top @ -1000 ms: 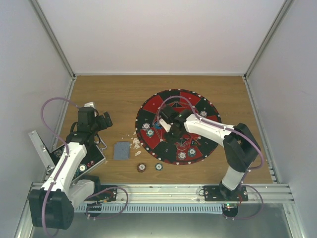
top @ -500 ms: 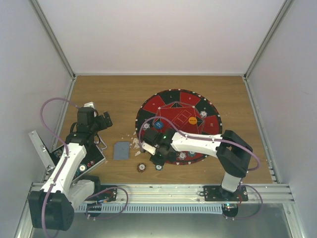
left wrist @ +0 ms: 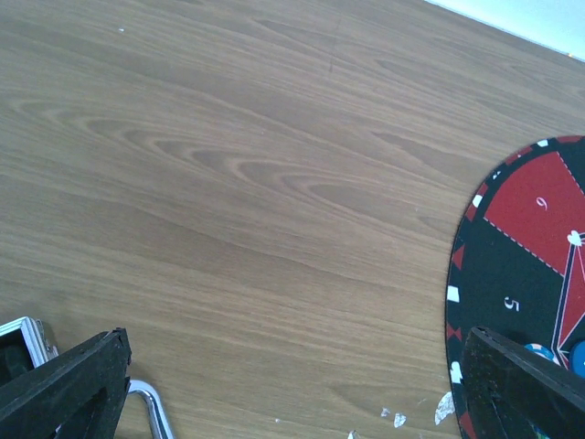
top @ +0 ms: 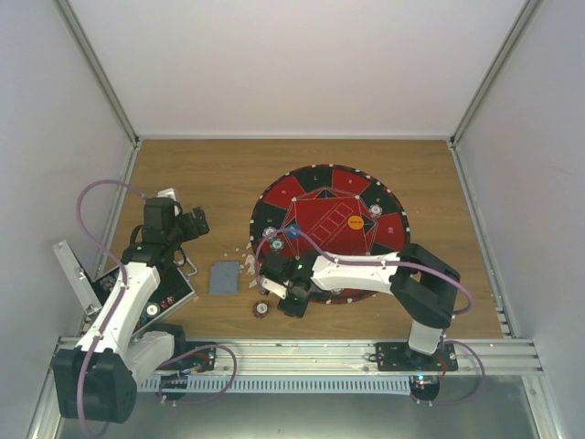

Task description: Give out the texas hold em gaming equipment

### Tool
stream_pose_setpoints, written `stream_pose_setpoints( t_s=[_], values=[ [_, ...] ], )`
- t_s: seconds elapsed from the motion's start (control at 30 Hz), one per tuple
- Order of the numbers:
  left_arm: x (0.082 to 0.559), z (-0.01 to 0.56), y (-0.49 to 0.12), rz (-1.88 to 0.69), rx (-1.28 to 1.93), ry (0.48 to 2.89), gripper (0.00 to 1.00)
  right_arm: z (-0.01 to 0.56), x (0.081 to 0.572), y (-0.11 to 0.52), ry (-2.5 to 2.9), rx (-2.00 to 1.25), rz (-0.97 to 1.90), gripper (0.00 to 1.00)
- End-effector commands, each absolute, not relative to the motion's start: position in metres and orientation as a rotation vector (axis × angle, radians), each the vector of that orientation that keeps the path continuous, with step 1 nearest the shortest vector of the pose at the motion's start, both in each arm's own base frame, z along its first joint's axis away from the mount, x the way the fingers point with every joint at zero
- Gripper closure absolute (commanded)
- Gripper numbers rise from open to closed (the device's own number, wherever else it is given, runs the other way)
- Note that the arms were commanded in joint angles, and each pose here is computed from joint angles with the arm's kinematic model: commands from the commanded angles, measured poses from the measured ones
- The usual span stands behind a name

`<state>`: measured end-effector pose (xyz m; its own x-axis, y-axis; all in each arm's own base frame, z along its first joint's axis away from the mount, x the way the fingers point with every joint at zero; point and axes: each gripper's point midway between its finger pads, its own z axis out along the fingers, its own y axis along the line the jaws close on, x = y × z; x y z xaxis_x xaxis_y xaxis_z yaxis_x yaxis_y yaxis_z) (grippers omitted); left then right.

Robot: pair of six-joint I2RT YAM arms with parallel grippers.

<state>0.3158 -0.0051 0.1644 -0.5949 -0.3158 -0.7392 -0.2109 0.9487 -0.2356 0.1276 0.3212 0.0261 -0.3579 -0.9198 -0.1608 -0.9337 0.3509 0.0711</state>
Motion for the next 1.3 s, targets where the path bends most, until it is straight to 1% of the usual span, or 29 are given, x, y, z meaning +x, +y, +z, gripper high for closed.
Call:
stream_pose_setpoints(
  t_s=[0.0, 0.23, 0.37, 0.57, 0.9, 1.27],
  values=[
    [0.319, 0.174, -0.006, -0.167, -0.358, 2.197, 0.01, 0.015, 0.128, 0.317, 2.508, -1.728, 0.171, 0.66],
    [0.318, 0.175, -0.007, -0.170, -0.357, 2.193, 0.01, 0.010, 0.127, 0.314, 2.514, -1.726, 0.159, 0.63],
    [0.318, 0.174, -0.008, -0.176, -0.355, 2.195, 0.01, 0.009, 0.125, 0.315, 2.515, -1.722, 0.159, 0.60],
    [0.316, 0.173, -0.009, -0.183, -0.354, 2.197, 0.01, 0.014, 0.124, 0.315, 2.510, -1.705, 0.141, 0.51],
    [0.314, 0.173, -0.010, -0.195, -0.355, 2.193, 0.01, 0.028, 0.130, 0.323, 2.494, -1.668, 0.145, 0.44],
    [0.314, 0.174, -0.010, -0.199, -0.356, 2.188, 0.01, 0.026, 0.124, 0.313, 2.562, -1.596, 0.151, 0.35]
  ],
)
